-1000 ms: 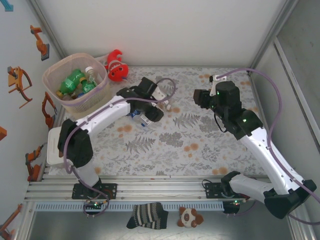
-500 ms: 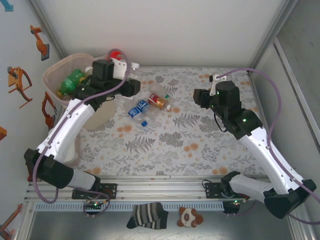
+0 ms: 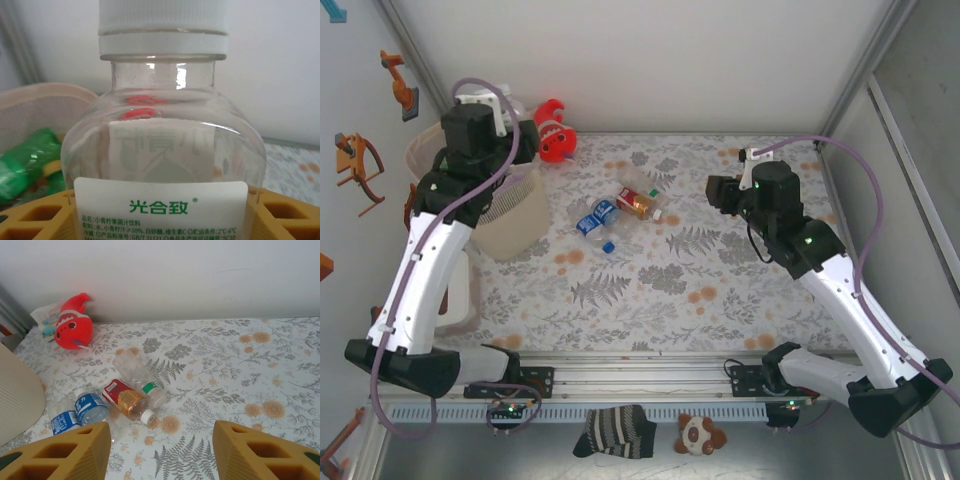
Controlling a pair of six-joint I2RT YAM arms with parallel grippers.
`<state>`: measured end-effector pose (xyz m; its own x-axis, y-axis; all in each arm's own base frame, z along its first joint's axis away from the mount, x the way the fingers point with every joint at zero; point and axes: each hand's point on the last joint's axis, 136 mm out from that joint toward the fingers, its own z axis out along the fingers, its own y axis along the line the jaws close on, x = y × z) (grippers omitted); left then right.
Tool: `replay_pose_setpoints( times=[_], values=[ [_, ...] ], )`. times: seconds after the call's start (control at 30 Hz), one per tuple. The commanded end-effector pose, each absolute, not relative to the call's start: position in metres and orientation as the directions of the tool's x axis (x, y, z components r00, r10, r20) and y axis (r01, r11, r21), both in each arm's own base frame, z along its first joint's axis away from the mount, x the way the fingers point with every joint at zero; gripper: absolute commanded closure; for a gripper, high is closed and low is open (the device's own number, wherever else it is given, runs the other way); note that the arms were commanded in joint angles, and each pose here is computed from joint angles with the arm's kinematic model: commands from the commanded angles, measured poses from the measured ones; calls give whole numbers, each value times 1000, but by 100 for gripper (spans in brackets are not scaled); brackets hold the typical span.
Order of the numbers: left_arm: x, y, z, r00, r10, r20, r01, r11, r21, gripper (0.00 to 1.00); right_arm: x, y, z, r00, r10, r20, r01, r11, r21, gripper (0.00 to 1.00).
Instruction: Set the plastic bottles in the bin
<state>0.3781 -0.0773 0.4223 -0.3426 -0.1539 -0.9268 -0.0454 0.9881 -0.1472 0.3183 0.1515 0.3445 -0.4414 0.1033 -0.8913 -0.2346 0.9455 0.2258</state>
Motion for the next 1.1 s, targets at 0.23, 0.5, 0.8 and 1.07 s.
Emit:
replay_pose_setpoints(
  times=[0.23,0.5,0.8,1.07],
  values=[
    [370,21,424,-296,-334,-895,-425,885,-190,66,321,159,345,-432,116,-895,-261,933,247,45],
    [377,44,379,-365,-464,-807,-497,830,-253,63,320,158,341,-439,117,-891,-257,934,250,45],
    [380,76,326,-379,-623,-684,-630,715,-303,58,319,155,342,-432,113,-895,-248,939,238,45],
    [389,85,287,-391,-708,-588,-702,642,-307,53,318,151,341,-429,107,-897,-236,945,226,45]
  ],
)
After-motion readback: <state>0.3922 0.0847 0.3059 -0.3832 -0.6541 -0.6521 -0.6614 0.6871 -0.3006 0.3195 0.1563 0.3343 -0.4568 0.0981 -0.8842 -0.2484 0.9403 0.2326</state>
